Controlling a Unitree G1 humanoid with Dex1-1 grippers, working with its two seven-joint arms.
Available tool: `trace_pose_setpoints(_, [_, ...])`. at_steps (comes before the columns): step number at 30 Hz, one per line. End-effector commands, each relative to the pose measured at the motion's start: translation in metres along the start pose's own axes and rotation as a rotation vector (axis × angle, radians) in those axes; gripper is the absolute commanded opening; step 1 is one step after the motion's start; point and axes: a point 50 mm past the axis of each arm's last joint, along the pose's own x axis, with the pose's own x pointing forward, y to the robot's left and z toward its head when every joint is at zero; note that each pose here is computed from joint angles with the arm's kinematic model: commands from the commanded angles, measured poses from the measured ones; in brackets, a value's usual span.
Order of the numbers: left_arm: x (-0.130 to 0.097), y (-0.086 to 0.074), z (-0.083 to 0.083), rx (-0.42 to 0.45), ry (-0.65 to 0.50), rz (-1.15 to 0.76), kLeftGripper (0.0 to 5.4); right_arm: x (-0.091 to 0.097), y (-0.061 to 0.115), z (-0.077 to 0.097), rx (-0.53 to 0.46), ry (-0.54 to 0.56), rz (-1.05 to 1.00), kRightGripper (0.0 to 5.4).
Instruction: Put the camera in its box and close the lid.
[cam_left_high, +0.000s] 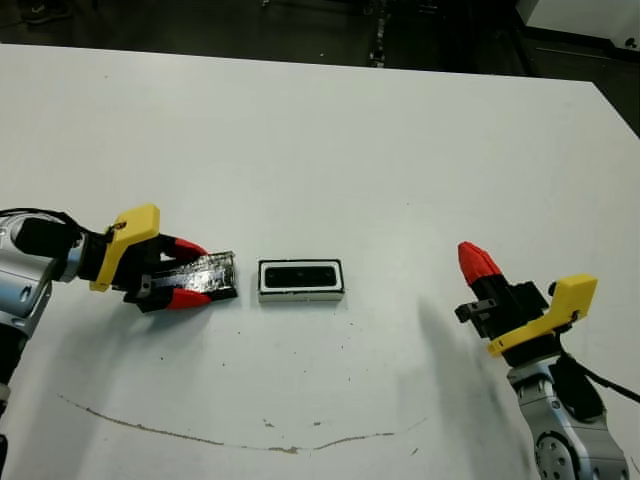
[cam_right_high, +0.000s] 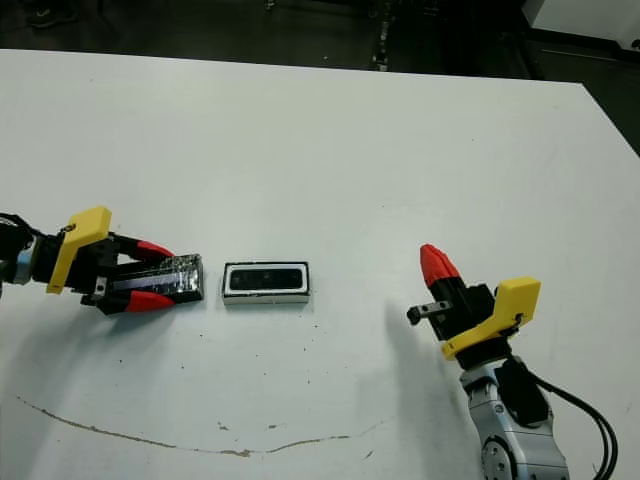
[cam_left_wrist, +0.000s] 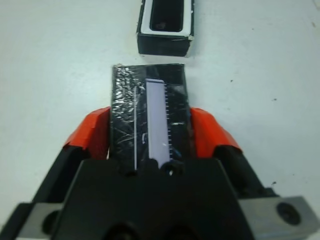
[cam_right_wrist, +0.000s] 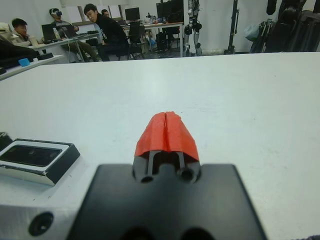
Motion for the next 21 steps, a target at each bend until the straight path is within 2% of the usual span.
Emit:
trace_pose_setpoints(1, [0.0, -0.002, -0.008, -0.048, 0.028, -0.016, 3.16, -0.003, -0.004, -0.002, -0.008, 0.018, -0.006, 0.0])
trace_pose_setpoints(7, [0.001, -0.001, -0.009, -0.051, -0.007, 0.027, 3.16, -0.002, -0.003, -0.003, 0.0, 0.03, -0.011, 0.0])
trace_pose_setpoints(13, [0.003, 0.0, -0.014, -0.147, -0.131, 0.152, 3.16, -0.002, -0.002, -0.004, 0.0, 0.032, -0.01, 0.0])
trace_pose_setpoints(17, [0.005, 0.0, -0.009, -0.159, -0.198, 0.208, 3.16, -0.002, -0.001, -0.004, -0.004, 0.032, -0.012, 0.0])
trace_pose_setpoints(21, [0.006, 0.003, 0.001, -0.149, -0.24, 0.17, 3.16, -0.002, 0.0, -0.005, 0.001, 0.031, -0.007, 0.0])
